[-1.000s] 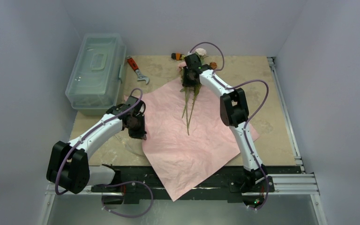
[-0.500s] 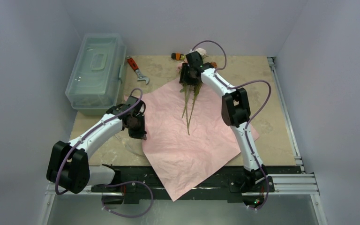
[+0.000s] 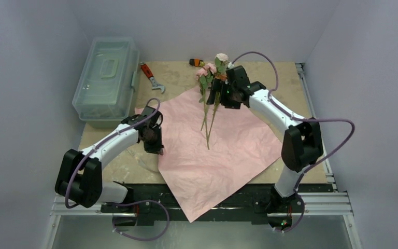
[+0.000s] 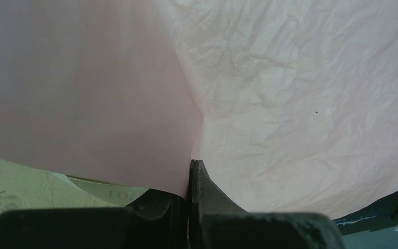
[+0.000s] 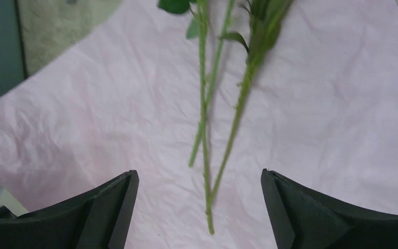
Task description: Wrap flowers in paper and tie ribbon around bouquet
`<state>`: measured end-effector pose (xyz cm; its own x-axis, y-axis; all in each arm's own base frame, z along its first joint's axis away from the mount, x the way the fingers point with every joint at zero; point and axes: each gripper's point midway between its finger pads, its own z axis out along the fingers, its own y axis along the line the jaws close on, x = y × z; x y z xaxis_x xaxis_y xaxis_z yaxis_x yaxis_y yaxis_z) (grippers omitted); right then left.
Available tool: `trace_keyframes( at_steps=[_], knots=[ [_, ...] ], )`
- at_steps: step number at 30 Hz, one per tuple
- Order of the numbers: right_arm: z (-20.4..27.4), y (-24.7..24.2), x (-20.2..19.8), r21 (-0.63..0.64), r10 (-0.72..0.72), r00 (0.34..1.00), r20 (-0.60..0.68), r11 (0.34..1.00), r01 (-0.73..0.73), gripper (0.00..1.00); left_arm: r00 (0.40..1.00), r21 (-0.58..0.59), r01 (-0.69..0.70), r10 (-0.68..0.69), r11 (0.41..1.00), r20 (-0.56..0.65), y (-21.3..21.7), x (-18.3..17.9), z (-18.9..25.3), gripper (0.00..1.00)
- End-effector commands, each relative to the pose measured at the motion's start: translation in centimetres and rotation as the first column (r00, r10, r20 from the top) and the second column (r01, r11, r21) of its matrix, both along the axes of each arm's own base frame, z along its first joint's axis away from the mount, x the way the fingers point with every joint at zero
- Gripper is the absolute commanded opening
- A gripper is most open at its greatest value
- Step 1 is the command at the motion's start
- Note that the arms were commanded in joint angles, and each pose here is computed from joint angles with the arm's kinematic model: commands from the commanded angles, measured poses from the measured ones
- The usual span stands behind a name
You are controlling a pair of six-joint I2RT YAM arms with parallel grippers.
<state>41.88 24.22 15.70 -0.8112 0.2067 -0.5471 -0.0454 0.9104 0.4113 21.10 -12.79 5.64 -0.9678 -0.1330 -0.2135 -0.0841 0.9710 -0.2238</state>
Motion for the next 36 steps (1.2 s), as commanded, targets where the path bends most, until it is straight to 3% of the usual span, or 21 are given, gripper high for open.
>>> trace_keyframes(
  at_steps=[1, 7, 11, 14, 20, 24, 31, 36],
  knots=[
    [-2.1, -4.4, -6.3, -0.076, -0.084, 0.991, -0.104, 0.994, 0.076, 0.99, 1.000, -0.036, -0.003, 0.004, 0.999, 0.014, -1.1, 0.5, -0.5, 0.00],
    [-4.6, -11.0, -13.3, -0.138, -0.311, 0.926, -0.214, 0.948, 0.286, 0.99, 1.000, -0.053, 0.016, -0.017, 0.998, -0.019, -2.3, 0.1, -1.7, 0.00],
    [-6.6, -15.9, -17.6, -0.266, -0.533, 0.810, -0.244, 0.840, 0.472, 0.99, 0.999, -0.066, 0.015, -0.017, 0.998, -0.030, -2.7, -0.2, -2.1, 0.00],
    [-7.7, -18.4, -20.0, -0.292, -0.661, 0.711, -0.239, 0.748, 0.597, 0.97, 0.999, -0.076, 0.015, -0.018, 0.997, -0.038, -3.0, -0.3, -2.3, 0.00],
    [-8.8, -19.3, -21.5, -0.165, -0.775, 0.589, -0.228, 0.627, 0.762, 0.95, 0.998, -0.097, 0.015, -0.020, 0.995, -0.059, -3.8, -0.5, -2.8, 0.00],
    [-10.5, -20.3, -22.8, -0.244, -0.814, 0.532, -0.232, 0.579, 0.778, 0.95, 0.997, -0.115, 0.011, -0.020, 0.993, -0.074, -4.4, -0.5, -3.1, 0.00],
    [-12.4, -20.0, -23.0, -0.212, -0.805, 0.540, -0.246, 0.588, 0.780, 0.95, 0.997, -0.116, 0.000, -0.009, 0.993, -0.083, -4.7, -0.7, -3.6, 0.00],
    [-12.9, -19.6, -22.6, -0.140, -0.798, 0.550, -0.244, 0.591, 0.795, 0.81, 0.996, -0.113, -0.012, 0.002, 0.993, -0.092, -4.6, -1.0, -4.0, 0.00]
  ],
)
